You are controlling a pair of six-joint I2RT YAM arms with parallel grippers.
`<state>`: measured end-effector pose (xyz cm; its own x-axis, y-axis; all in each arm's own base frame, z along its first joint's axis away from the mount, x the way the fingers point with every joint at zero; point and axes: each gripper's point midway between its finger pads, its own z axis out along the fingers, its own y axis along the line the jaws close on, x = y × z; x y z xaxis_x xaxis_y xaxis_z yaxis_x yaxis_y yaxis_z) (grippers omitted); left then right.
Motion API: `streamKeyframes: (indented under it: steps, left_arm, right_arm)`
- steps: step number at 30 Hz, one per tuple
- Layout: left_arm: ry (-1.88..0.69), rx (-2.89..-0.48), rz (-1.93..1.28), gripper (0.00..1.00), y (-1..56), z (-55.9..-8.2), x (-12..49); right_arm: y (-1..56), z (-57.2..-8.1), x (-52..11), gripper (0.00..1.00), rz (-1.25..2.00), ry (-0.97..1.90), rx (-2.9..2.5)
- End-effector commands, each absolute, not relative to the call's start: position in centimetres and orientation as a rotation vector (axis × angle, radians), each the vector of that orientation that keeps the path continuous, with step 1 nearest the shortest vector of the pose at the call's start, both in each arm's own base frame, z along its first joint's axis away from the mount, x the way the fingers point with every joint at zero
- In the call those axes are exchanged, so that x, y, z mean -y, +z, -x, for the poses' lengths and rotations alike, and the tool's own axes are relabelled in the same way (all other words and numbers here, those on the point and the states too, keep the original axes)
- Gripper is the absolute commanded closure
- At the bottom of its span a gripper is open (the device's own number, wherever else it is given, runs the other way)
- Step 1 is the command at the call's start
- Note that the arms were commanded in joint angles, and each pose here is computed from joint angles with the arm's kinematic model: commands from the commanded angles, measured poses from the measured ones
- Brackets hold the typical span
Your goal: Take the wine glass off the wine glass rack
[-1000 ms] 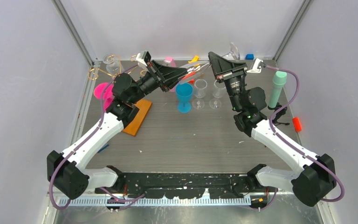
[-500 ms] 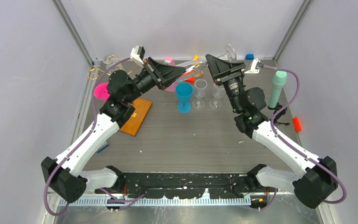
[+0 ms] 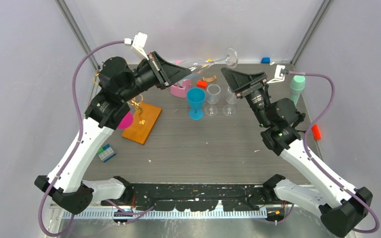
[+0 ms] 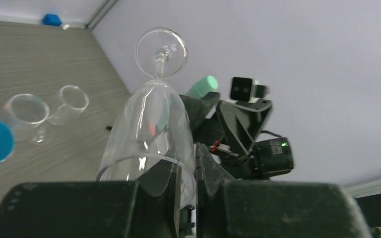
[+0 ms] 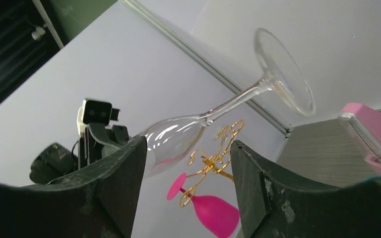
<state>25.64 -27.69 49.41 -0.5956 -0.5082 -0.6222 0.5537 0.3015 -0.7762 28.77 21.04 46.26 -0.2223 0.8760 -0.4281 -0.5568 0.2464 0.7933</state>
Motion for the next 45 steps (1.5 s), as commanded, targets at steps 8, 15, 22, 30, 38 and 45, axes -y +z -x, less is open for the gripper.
streamKeyframes:
  steps: [8,15,22,30,38,45]
  left_arm:
    - [-1.056,-2.004,-0.436,1.00,41.7,-22.2,25.4]
    - [-0.704,-2.211,-0.574,1.00,36.4,-22.3,25.5]
    - [-0.556,-2.342,-0.642,1.00,32.6,-23.7,28.1]
    - [-0.562,-2.409,-0.789,1.00,29.0,-25.1,35.3]
    - [-0.560,-2.451,-0.860,1.00,26.3,-26.9,39.9]
    - [-0.568,-2.469,-0.881,1.00,24.1,-27.1,41.8]
  right_arm:
    - [46.8,-22.7,-18.1,0.33,-0.054,1.095,-1.290]
    - [45.7,-23.7,-15.3,0.33,-0.146,0.911,-1.366]
    - [42.8,-24.6,-13.5,0.35,-0.226,0.767,-1.478]
    - [42.0,-22.9,-11.2,0.36,-0.240,0.684,-1.530]
    - [43.9,-18.9,-8.8,0.36,-0.216,0.708,-1.466]
    - [44.5,-16.8,-7.9,0.36,-0.202,0.738,-1.429]
